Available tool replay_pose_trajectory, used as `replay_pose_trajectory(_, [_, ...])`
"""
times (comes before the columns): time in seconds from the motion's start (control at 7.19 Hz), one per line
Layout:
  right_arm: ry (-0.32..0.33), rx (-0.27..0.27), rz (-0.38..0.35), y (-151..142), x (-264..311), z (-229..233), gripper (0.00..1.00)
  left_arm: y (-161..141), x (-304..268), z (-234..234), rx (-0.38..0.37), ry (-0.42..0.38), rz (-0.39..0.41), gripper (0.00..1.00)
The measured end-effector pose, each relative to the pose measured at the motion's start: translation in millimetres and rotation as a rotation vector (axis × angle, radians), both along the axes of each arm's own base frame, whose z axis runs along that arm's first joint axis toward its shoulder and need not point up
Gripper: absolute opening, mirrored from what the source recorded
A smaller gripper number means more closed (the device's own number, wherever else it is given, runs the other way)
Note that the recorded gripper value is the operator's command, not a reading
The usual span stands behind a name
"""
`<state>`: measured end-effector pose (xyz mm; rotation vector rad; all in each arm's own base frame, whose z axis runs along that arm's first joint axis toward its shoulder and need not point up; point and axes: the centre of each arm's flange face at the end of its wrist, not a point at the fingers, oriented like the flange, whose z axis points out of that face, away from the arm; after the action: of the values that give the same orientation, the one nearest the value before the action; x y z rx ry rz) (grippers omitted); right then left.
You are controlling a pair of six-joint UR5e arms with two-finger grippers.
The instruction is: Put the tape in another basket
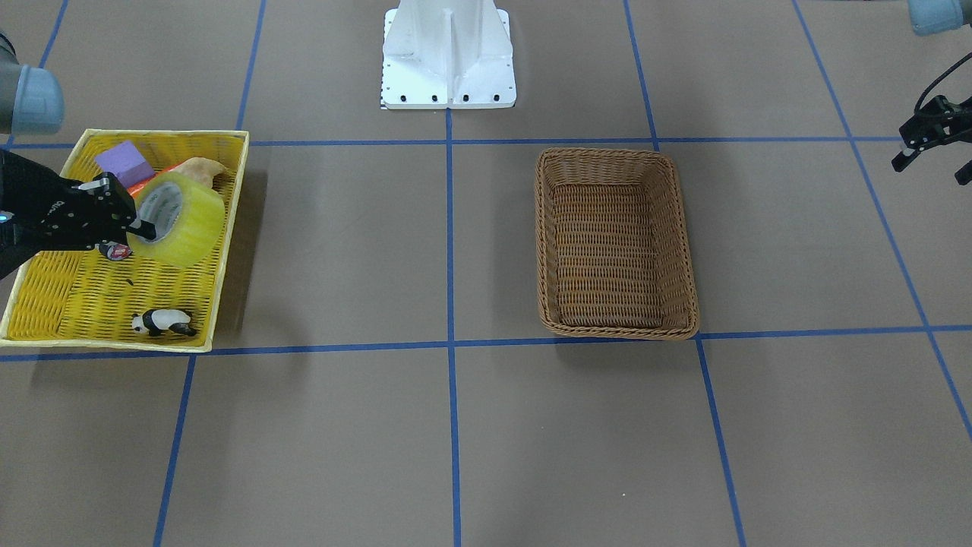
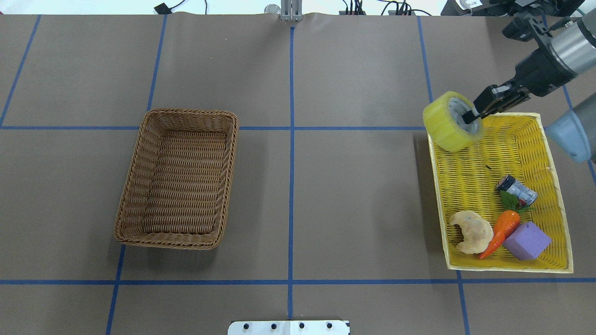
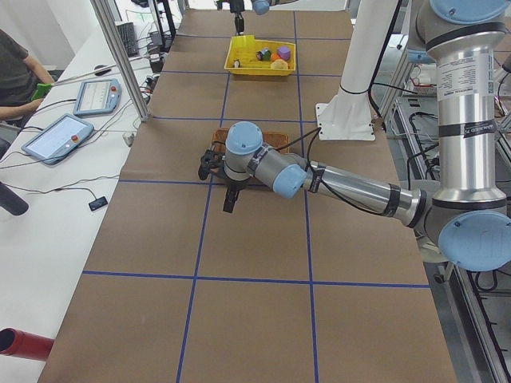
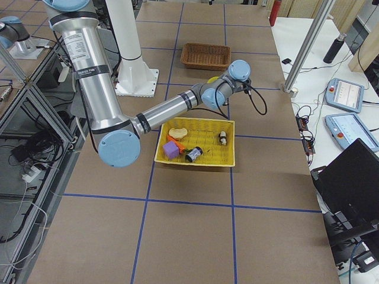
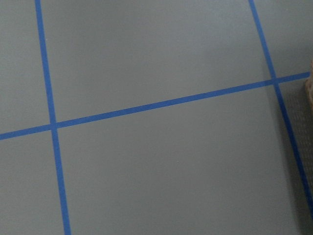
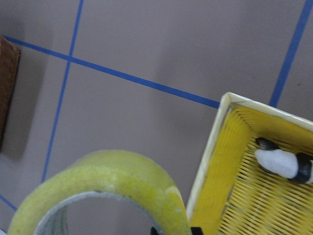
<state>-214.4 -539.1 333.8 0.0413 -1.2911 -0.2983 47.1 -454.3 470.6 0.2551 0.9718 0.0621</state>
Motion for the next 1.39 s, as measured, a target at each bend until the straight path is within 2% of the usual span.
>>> replay_pose_trajectory(0.14, [-0.049, -0.008, -0.045, 2, -9, -25, 0.00, -11, 7, -26, -0.029, 0.066, -0.010, 0.98])
replay_pose_trajectory(0.42, [-0.132, -0.007, -0.134, 7, -15, -60, 0.00, -29, 35, -81, -0.050, 0.168, 0.023, 0.98])
replay_pose_trajectory(0.7, [-0.216, -0.015, -0.237, 16, -13, -77, 0.00, -31, 78, -135, -0.063, 0.269, 0.045, 0.98])
replay_pose_trajectory(0.97, [-0.291, -0.027, -0.334, 25, -10, -89, 0.00, -21, 109, -170, -0.064, 0.376, 0.053, 0.97])
replay_pose_trajectory(1.39, [-0.358, -0.009, -0.411, 29, -7, -95, 0.00, -25, 133, -195, -0.020, 0.448, 0.076, 0.97])
